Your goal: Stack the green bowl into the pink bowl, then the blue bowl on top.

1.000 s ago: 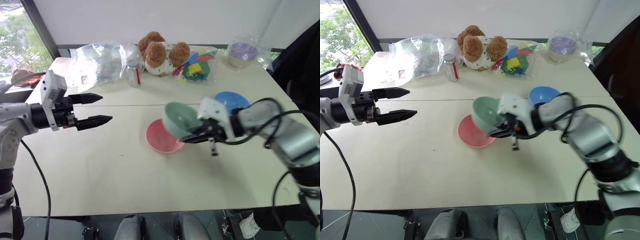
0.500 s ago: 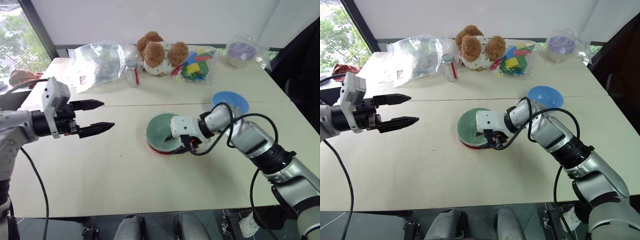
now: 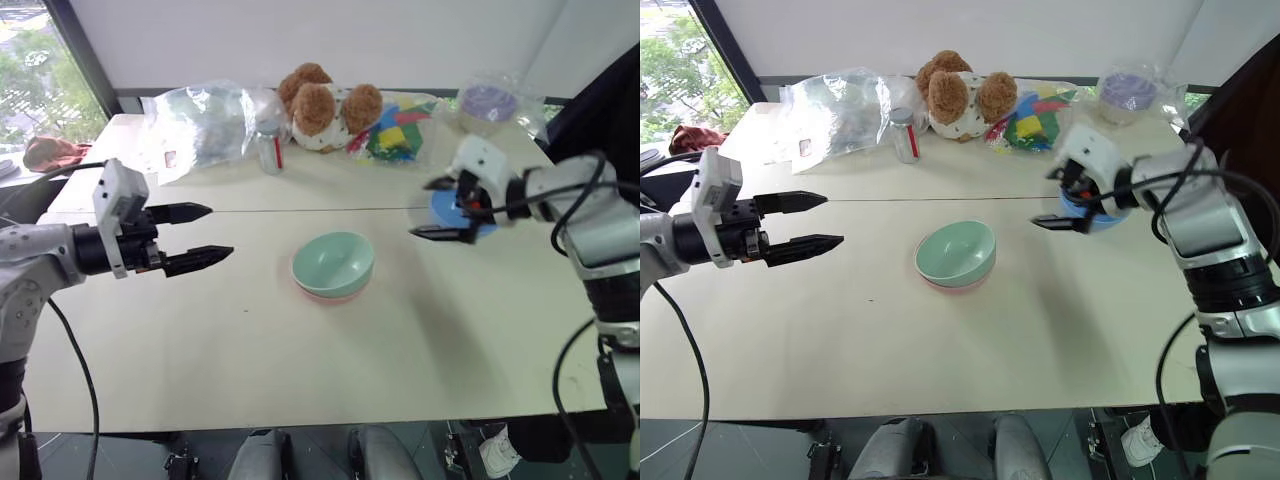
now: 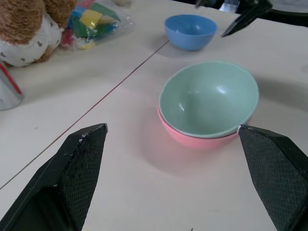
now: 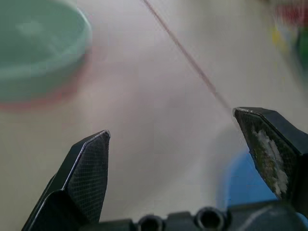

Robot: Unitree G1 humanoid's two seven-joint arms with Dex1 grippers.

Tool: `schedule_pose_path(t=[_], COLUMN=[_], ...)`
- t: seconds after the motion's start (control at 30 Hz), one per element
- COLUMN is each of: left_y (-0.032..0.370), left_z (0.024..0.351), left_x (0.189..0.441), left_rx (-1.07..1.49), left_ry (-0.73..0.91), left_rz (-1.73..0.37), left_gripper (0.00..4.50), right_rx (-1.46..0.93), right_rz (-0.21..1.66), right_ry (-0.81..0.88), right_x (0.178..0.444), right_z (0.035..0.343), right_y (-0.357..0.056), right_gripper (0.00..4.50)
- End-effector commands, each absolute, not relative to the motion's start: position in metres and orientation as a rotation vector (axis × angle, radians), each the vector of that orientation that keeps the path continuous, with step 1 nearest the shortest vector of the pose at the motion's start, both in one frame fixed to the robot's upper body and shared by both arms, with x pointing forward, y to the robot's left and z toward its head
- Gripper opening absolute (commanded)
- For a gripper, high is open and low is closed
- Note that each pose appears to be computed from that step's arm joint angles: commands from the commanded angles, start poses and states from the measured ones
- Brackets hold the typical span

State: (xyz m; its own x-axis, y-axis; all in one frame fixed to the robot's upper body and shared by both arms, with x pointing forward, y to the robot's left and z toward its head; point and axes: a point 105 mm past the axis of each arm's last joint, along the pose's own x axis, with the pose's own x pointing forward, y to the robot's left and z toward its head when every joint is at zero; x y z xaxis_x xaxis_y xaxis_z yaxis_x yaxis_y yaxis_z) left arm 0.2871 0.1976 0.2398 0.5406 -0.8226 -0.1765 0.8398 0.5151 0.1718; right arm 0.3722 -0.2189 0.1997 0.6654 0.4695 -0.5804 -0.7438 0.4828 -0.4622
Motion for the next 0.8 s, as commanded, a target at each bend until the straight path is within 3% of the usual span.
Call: schedule_pose_path(t=[0.03,0.27,0.37,0.6,0.8], left_y=[0.195,0.194,0.194,0.194,0.194], left_z=[0.248,0.248,0.249,0.249,0.249], left_x=[0.287,0.289,0.289,0.29,0.29], left_rx=[0.271,0.284,0.286,0.288,0.285], left_ry=[0.04,0.039,0.038,0.033,0.029], left_rz=[-1.01,-1.009,-1.007,-0.996,-0.996], left_gripper=[4.5,4.5,4.5,4.5,4.5], right_rx=[-0.764,-0.734,-0.74,-0.775,-0.904], right_rz=[0.649,0.589,0.583,0.612,0.85], right_ry=[0.448,0.505,0.507,0.466,0.314], right_x=[0.384,0.406,0.413,0.425,0.403], right_z=[0.189,0.16,0.156,0.168,0.214], right_y=[-0.244,-0.254,-0.254,-0.245,-0.209], right_gripper=[4.45,4.45,3.62,0.05,0.02])
